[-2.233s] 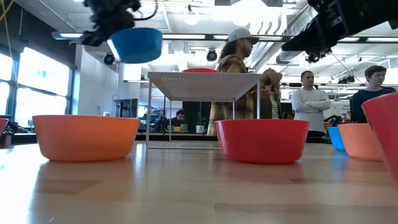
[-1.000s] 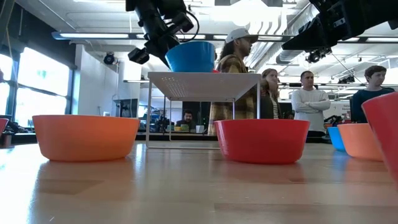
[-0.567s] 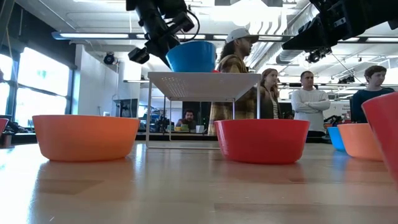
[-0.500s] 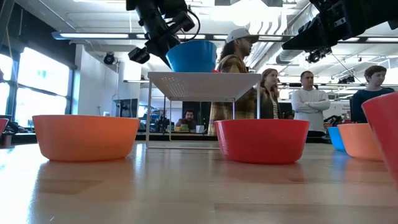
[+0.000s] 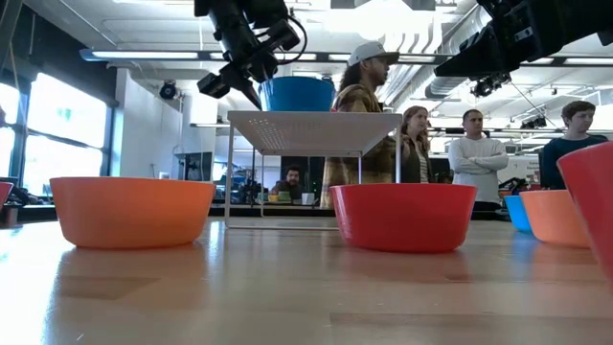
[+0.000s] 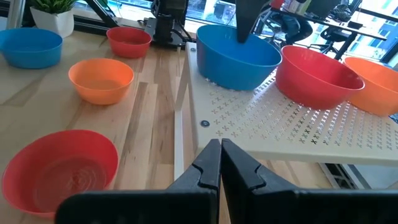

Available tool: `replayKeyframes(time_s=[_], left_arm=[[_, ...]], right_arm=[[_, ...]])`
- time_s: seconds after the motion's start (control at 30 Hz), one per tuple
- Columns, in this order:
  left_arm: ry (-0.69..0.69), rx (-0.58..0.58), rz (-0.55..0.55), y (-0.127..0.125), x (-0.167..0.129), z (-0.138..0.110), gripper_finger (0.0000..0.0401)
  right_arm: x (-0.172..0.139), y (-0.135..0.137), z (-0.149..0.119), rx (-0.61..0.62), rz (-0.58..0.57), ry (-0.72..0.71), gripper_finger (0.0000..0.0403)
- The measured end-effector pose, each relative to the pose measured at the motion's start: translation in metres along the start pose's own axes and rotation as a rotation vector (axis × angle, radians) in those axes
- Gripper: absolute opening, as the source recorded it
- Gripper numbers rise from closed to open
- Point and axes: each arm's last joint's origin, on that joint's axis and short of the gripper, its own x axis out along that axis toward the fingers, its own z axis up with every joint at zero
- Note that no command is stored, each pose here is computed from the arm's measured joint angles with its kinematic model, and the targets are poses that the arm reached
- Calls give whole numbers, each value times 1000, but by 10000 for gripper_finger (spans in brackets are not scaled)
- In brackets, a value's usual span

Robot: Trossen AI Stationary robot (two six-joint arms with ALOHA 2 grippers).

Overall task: Pick & Place Mini bowls
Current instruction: Stack the red bowl on top of the other red bowl on the shelf

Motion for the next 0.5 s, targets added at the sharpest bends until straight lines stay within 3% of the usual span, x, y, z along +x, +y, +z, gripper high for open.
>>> replayKeyframes(time_s=[0.27, 0.5], left_arm=[[7, 25, -2, -2, -8, -1, 110], [-60, 244, -7, -16, -35, -2, 117]], right_arm=[[0, 0, 0, 0, -1, 0, 0], [0, 0, 0, 3, -2, 0, 0]])
